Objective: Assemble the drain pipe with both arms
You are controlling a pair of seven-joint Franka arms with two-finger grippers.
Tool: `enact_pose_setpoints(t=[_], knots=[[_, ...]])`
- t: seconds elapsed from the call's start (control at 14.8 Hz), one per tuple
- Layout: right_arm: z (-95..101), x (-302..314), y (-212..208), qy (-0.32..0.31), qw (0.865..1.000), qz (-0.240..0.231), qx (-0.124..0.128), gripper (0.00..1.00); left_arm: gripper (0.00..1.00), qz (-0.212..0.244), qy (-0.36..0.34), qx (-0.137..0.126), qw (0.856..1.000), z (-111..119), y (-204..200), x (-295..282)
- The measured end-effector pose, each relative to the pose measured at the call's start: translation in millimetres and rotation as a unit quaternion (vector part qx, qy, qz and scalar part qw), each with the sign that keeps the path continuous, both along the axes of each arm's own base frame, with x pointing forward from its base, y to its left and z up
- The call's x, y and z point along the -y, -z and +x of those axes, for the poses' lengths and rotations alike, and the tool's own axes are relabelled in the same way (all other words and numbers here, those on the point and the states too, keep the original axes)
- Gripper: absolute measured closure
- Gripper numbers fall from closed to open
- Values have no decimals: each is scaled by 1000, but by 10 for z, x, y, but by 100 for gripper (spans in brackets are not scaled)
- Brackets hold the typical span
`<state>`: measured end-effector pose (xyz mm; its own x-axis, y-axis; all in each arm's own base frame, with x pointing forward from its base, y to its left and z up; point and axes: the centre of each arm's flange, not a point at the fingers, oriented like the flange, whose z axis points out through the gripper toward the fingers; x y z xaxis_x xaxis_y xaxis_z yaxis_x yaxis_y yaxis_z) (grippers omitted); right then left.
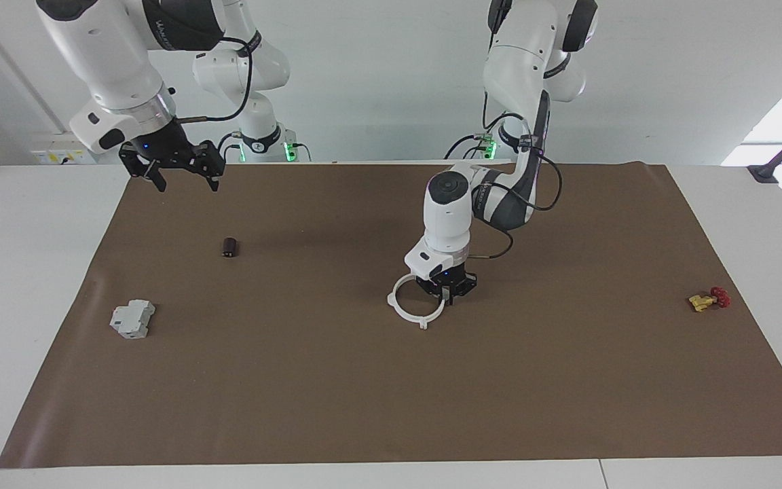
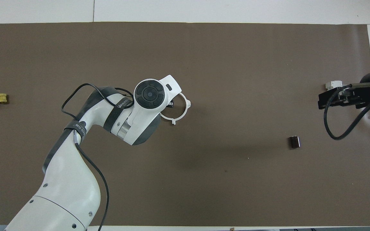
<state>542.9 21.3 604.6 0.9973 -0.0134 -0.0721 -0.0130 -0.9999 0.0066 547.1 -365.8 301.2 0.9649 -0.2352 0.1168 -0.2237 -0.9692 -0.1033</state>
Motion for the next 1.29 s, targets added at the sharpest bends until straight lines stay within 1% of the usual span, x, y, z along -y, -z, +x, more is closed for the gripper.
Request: enact_pose_setpoints(t=[0.34, 0.41, 0.54, 0.61, 0.68, 0.81, 0.88, 1.08, 1.29], knots=[[5, 174, 0, 16, 1000, -1, 0, 0, 80, 0, -2, 0, 1000, -2, 6, -3], [5, 249, -1, 22, 1000, -1, 0, 0, 74, 0, -5, 0, 1000, -2, 5, -4], [1, 415, 0, 27, 1000, 0, 0, 0, 55, -1, -9, 0, 1000, 4, 4, -11], [0, 453, 0, 28, 1000, 0, 0, 0, 41, -1, -11, 1, 1000, 13, -6, -22], [0, 454, -1, 27, 1000, 0, 0, 0, 31, -2, -13, 4, 1000, 30, -32, -38], [1, 419, -1, 24, 1000, 0, 0, 0, 10, -7, -21, 12, 1000, 88, -155, -111], [1, 410, -1, 23, 1000, 0, 0, 0, 1, -11, -28, 17, 999, 133, -246, -183], [1, 418, -1, 24, 1000, 0, 0, 0, 0, -20, -56, 30, 998, 270, -549, -520], [0, 413, -6, 19, 1000, 0, 1, 0, 0, -25, -91, 36, 995, 363, -821, -1045]])
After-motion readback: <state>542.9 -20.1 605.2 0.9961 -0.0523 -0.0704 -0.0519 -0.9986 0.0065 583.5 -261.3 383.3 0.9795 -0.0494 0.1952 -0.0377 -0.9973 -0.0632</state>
